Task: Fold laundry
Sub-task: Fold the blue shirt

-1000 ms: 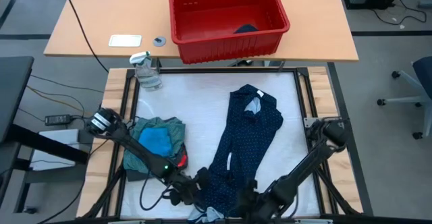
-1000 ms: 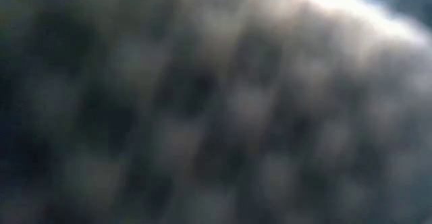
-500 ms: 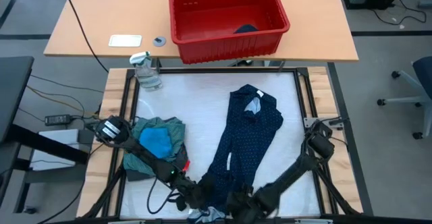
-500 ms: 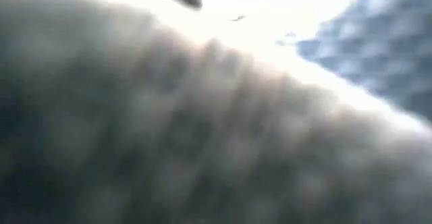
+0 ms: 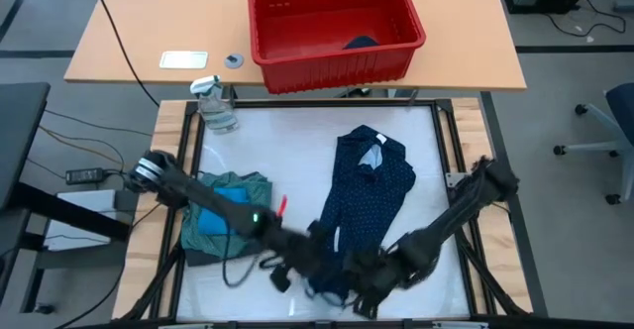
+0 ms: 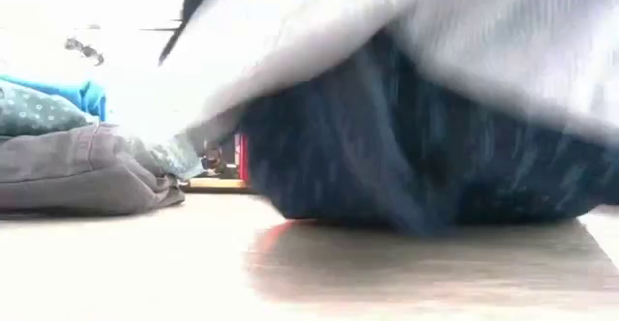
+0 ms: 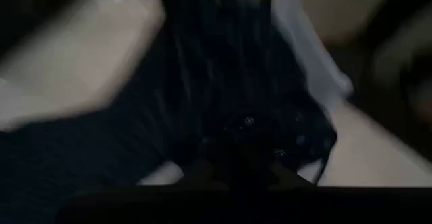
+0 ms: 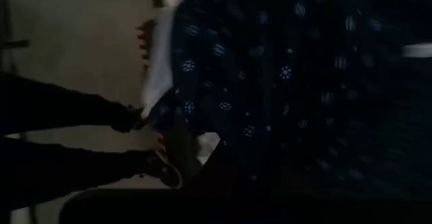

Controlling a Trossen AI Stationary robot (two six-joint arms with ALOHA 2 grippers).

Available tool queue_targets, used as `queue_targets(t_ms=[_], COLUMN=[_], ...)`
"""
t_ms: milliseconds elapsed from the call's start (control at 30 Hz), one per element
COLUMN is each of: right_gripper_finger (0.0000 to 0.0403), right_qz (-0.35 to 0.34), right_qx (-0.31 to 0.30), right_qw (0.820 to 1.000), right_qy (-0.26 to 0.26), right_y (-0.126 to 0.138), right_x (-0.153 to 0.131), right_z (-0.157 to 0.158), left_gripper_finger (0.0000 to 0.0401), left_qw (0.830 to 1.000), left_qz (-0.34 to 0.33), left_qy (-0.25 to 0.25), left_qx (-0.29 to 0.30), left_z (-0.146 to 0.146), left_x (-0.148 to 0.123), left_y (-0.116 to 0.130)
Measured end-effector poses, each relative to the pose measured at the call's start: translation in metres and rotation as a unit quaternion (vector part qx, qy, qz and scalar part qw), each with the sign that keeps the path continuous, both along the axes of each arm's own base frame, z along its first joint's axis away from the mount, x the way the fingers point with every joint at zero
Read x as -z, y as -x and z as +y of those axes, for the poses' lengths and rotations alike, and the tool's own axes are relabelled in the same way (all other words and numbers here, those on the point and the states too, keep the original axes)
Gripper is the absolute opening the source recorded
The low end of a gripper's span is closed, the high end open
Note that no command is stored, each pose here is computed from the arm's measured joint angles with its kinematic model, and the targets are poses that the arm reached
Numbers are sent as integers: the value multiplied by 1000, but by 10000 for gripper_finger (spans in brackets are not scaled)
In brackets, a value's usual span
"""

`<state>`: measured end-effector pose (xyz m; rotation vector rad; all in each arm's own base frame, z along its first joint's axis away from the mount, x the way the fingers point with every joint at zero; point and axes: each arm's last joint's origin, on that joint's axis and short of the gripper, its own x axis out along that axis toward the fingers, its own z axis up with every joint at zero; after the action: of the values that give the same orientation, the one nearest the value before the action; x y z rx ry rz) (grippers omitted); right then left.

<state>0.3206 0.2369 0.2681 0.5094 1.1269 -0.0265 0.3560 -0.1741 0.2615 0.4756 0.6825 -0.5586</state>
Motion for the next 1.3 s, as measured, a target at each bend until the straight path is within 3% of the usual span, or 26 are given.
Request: queue_targets(t_ms=[133,267,333,433,533,633,733,900,1067,1133,1200,1300], right_gripper_finger=[11,11,11,11,19,61,112,173,185,180,174,166], right_qz=[33,50,64,71,79,110,73,28,0,-18,-25,-52], right_qx=[35,71,90,126,202,288,318,357,405,395,353,289], right_qw=[997,994,992,989,975,949,942,932,912,917,935,956], right_qy=[54,67,56,9,-51,-68,-79,-62,-63,-51,-19,-9], right_y=[11,24,28,35,46,66,74,87,100,102,103,100], right_x=[-11,-10,5,38,71,97,93,71,47,43,44,44], right_z=[-40,-84,-109,-144,-177,-199,-203,-207,-204,-200,-193,-175], left_gripper_finger=[2,1,1,1,7,29,61,117,156,161,161,158], left_qw=[995,987,982,970,955,940,923,922,922,924,926,937], left_qz=[-50,-28,-5,49,76,85,92,53,24,3,-14,20], left_qy=[55,101,125,132,145,163,186,197,211,217,223,237], left_qx=[-65,-118,-142,-196,-248,-289,-325,-330,-324,-313,-303,-255], left_z=[38,88,113,148,178,198,211,222,237,243,247,241], left_x=[-43,-43,-28,16,59,80,90,70,25,5,-10,-18], left_y=[-20,-37,-45,-56,-65,-72,-75,-74,-65,-59,-56,-44])
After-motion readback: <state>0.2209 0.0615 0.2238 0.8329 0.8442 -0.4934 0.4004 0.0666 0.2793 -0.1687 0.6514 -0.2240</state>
